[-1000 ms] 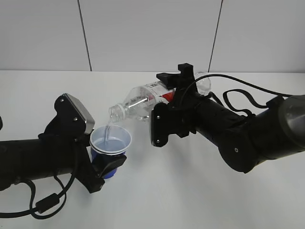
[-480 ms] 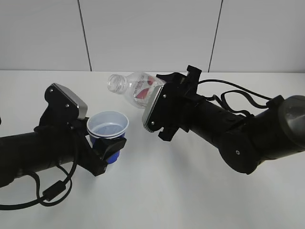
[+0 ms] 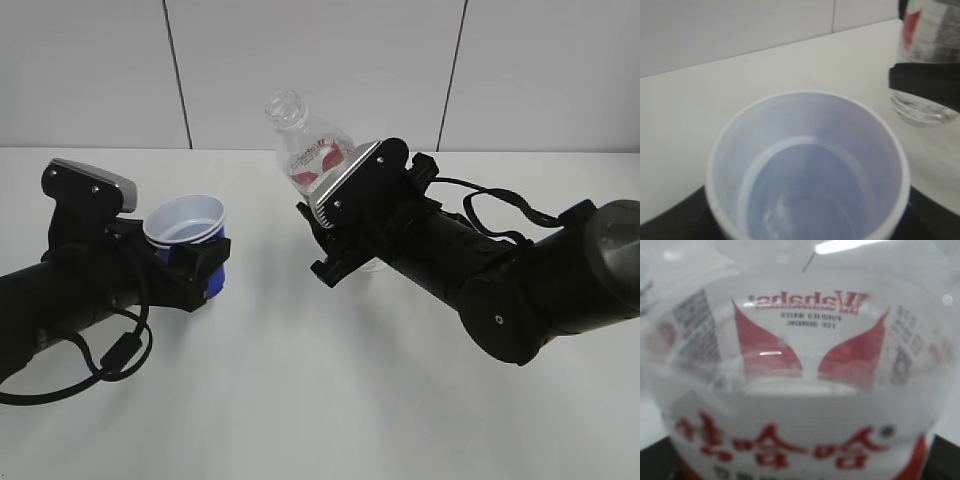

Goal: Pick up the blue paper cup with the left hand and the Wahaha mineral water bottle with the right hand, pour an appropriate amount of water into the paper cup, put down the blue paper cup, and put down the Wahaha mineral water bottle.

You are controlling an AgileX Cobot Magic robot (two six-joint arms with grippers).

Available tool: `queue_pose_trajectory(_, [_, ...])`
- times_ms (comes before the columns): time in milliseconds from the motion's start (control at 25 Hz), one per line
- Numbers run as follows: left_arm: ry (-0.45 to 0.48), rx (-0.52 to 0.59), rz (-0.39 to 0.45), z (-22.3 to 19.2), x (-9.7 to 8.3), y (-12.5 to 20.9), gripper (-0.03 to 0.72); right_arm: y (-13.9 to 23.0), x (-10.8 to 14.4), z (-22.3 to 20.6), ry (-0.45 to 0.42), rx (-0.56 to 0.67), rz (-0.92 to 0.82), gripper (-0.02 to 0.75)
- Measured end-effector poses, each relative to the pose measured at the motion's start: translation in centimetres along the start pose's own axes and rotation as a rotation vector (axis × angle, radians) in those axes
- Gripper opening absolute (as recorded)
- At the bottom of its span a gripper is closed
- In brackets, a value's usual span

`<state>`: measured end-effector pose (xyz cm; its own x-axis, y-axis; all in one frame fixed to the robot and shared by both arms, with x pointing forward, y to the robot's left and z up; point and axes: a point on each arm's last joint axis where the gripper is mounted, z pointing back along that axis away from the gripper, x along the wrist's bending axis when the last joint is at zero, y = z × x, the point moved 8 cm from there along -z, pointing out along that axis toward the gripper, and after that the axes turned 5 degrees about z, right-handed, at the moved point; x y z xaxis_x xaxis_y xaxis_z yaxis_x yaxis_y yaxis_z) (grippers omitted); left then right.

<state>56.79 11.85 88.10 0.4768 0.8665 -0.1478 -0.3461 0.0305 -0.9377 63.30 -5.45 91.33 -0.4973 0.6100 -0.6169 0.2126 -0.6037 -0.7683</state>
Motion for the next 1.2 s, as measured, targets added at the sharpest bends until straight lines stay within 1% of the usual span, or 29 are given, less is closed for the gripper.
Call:
queue_pose_trajectory(160, [-0.073, -0.035, 0.036, -0.4, 2.7, 0.2, 0.524, 0.0, 0.0, 0.0, 0.0, 0.0, -0.096, 0.513])
queue_pose_trajectory(280, [-0.13, -0.033, 0.055, -0.9, 5.1, 0.8, 0.524, 0.0, 0.0, 0.0, -0.001, -0.001, -0.137, 0.513])
queue_pose_trajectory(360, [-0.156, -0.036, 0.064, -1.5, 6.3, 1.1, 0.524, 0.0, 0.0, 0.0, -0.001, -0.001, -0.154, 0.513])
queue_pose_trajectory(520, [-0.189, -0.043, 0.053, -2.9, 8.1, 1.3, 0.524, 0.0, 0.1, 0.0, -0.003, -0.002, -0.162, 0.513])
queue_pose_trajectory(680, [-0.205, -0.045, 0.037, -4.5, 9.3, 1.7, 0.524, 0.0, 0.0, 0.0, -0.003, -0.002, -0.167, 0.513])
queue_pose_trajectory(920, [-0.206, -0.037, 0.018, -6.4, 9.8, 2.6, 0.524, -0.1, 0.1, 0.0, -0.008, -0.005, -0.162, 0.513])
queue_pose_trajectory(1080, [-0.204, -0.053, 0.004, -7.0, 10.0, 2.8, 0.524, -0.1, 0.1, 0.0, -0.008, -0.005, -0.166, 0.513])
queue_pose_trajectory(1200, [-0.201, -0.079, -0.001, -7.1, 10.0, 2.9, 0.552, 0.0, 0.1, 0.0, -0.003, -0.002, -0.17, 0.513])
